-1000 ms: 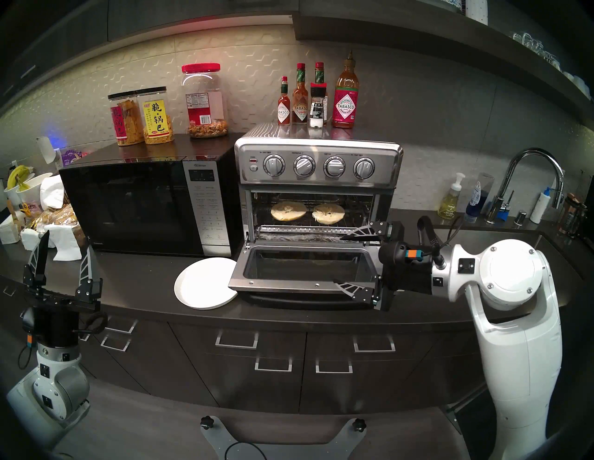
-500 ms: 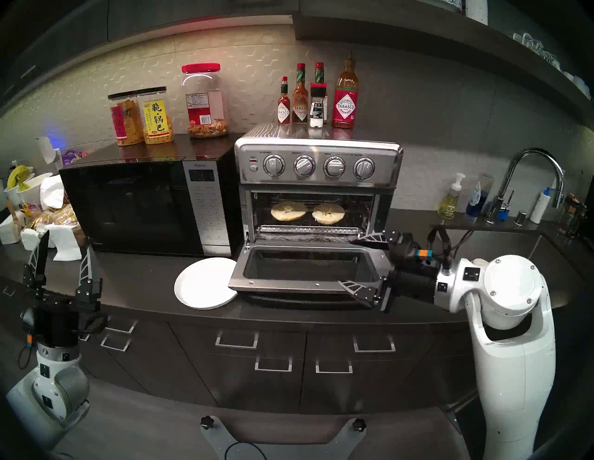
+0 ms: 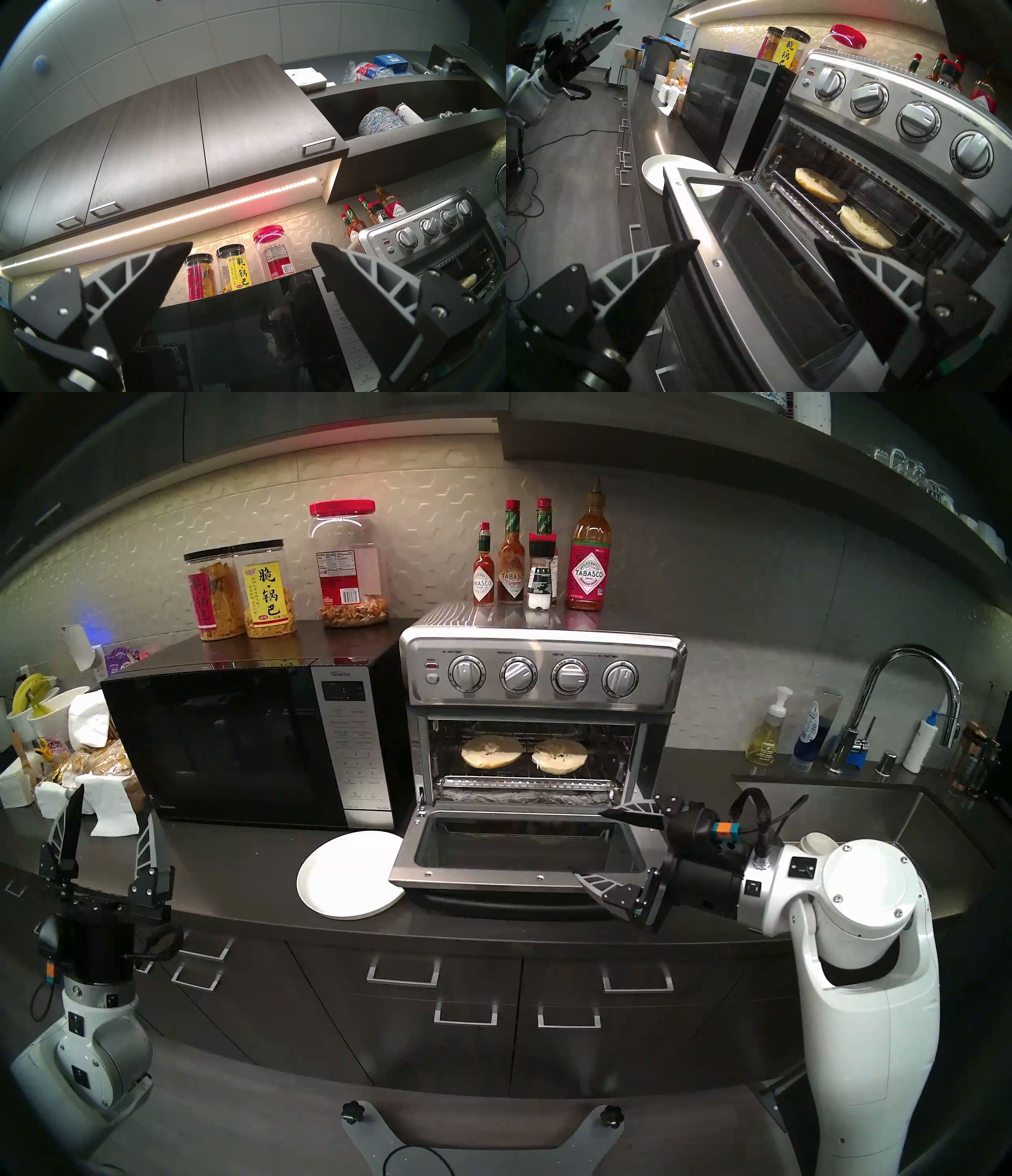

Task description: Open the oven and place the bagel inside on the rack

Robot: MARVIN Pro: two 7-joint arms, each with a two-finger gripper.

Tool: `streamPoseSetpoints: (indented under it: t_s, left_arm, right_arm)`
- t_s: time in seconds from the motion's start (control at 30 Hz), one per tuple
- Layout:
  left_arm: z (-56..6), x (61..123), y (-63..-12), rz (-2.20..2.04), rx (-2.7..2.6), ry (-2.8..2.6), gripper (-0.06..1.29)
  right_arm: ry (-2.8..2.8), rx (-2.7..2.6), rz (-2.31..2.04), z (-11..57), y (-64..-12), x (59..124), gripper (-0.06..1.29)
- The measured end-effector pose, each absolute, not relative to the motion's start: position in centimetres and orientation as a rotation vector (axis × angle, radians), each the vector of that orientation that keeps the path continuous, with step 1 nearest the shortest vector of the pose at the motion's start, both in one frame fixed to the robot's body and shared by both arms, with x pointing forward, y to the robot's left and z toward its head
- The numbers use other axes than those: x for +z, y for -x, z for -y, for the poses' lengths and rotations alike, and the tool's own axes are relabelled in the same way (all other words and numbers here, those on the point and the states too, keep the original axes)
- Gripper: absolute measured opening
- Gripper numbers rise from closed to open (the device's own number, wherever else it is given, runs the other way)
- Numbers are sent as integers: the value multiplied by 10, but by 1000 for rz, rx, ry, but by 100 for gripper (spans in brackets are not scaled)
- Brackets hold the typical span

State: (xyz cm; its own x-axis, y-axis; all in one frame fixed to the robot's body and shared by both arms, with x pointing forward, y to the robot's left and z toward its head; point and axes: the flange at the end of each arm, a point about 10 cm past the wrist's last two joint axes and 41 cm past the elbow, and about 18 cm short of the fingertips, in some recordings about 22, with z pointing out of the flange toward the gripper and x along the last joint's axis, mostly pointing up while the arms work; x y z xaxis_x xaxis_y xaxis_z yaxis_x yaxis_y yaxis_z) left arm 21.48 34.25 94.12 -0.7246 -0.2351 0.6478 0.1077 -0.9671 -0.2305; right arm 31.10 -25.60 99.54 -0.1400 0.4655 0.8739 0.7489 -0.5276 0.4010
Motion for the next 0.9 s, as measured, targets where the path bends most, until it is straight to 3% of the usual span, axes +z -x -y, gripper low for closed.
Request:
streamPoseSetpoints:
  t_s: [0.9]
  left_arm:
    - [-343, 941, -215, -262, -2744, 1065, 123]
  right_arm:
    - [1899, -1479, 1598, 244, -321, 1005, 123]
